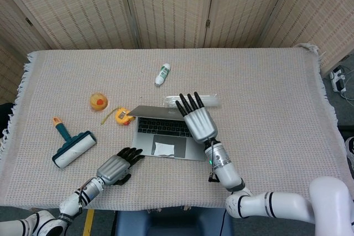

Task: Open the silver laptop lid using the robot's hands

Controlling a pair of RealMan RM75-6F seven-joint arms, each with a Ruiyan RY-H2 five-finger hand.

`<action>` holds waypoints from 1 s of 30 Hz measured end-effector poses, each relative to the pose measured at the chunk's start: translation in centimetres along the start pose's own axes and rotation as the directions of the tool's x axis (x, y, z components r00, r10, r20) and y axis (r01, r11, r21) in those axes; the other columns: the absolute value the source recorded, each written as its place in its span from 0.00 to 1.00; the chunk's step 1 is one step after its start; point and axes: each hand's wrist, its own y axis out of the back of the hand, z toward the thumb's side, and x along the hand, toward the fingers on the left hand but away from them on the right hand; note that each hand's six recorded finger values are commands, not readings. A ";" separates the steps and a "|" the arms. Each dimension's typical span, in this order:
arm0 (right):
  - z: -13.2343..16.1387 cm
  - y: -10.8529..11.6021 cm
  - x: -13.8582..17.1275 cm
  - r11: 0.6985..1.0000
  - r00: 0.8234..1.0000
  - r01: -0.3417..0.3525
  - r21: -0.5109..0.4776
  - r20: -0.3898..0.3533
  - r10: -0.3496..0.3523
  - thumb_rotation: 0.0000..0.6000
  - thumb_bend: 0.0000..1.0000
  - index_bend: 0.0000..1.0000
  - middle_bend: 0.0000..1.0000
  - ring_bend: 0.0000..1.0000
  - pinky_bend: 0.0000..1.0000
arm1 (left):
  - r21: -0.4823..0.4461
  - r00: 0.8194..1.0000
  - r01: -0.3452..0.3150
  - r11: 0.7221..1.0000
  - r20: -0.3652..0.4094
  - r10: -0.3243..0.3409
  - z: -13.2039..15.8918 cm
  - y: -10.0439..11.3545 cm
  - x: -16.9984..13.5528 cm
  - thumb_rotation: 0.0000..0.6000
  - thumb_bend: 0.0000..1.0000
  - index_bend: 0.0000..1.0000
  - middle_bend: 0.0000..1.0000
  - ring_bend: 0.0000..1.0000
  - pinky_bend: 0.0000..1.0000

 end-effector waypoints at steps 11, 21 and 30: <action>-3.7 0.5 -3.0 1.000 0.994 -0.013 -0.010 0.111 0.014 1.00 0.66 0.00 0.00 0.00 0.00 | 0.003 1.000 0.001 1.000 0.000 -0.001 0.1 0.0 -0.1 1.00 0.59 0.05 0.00 0.00 0.00; -6.3 1.4 -5.8 0.999 0.977 -0.012 -0.035 0.211 0.019 1.00 0.66 0.00 0.00 0.00 0.00 | 0.001 1.000 0.000 1.000 -0.002 0.000 0.2 0.1 0.0 1.00 0.59 0.05 0.00 0.00 0.00; -8.6 1.5 -7.5 0.999 0.952 -0.027 -0.034 0.304 0.036 1.00 0.66 0.00 0.00 0.00 0.00 | 0.007 1.000 0.003 1.000 0.000 -0.003 0.3 0.0 -0.1 1.00 0.59 0.05 0.00 0.00 0.00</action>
